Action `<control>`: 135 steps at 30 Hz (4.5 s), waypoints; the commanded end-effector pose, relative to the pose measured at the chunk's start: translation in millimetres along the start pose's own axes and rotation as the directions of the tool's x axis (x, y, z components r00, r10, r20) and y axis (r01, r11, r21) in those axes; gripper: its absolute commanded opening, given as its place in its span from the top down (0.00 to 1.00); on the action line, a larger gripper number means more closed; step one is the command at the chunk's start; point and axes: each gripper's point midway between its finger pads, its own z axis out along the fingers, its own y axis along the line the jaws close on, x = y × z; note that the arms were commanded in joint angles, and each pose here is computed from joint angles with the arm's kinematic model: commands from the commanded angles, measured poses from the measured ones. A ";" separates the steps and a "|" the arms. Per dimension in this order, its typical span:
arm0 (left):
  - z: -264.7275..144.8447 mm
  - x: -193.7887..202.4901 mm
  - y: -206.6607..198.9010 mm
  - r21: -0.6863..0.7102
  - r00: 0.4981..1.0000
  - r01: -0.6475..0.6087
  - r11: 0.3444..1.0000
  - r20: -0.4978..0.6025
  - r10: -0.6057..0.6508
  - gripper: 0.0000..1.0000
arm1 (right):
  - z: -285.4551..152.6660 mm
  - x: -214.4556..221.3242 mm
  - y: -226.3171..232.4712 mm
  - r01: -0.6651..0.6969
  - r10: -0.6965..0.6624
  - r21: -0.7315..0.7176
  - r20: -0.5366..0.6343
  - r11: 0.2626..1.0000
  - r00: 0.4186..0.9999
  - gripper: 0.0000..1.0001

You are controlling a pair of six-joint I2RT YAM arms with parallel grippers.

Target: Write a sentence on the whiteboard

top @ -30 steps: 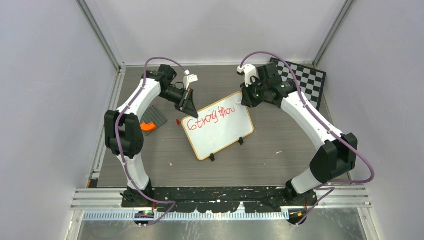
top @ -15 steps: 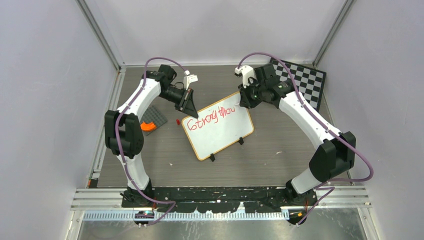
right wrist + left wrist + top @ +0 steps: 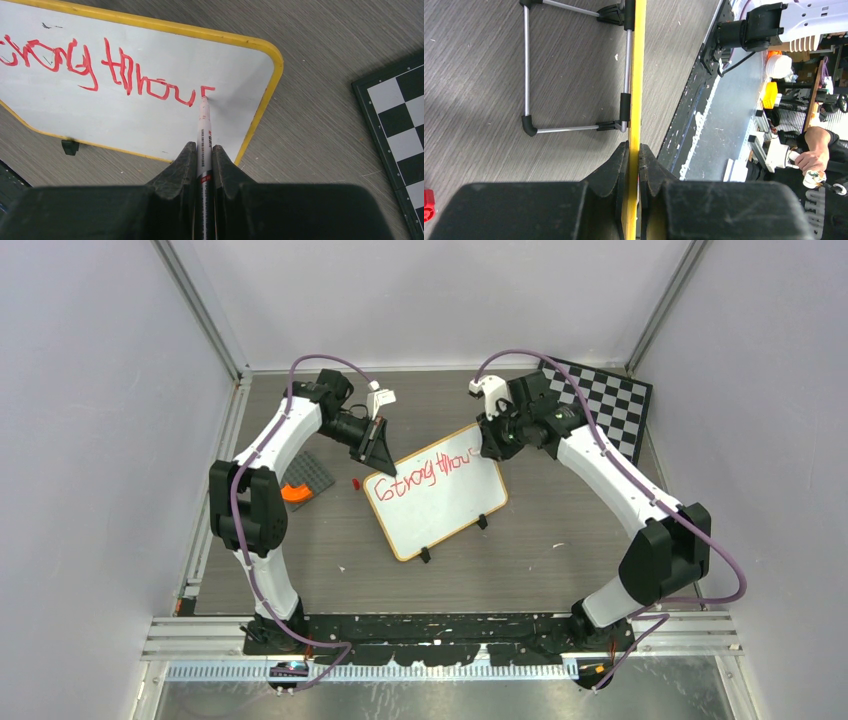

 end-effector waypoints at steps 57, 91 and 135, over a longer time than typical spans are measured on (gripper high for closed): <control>0.5 9.5 5.5 -0.045 0.999 0.000 0.999 -0.037 -0.001 1.00 | -26.0 -26.6 -1.2 0.055 -0.059 0.042 0.096 0.998 0.994 1.00; 1.8 10.8 8.4 -0.047 0.999 0.003 0.999 -0.043 -0.005 1.00 | -8.7 -18.2 -20.2 0.026 -0.031 0.074 0.070 0.997 0.997 1.00; 1.6 10.8 9.1 -0.053 0.999 0.003 0.999 -0.046 -0.005 1.00 | -13.4 -13.5 -30.8 0.019 -0.025 0.100 0.056 0.995 0.998 1.00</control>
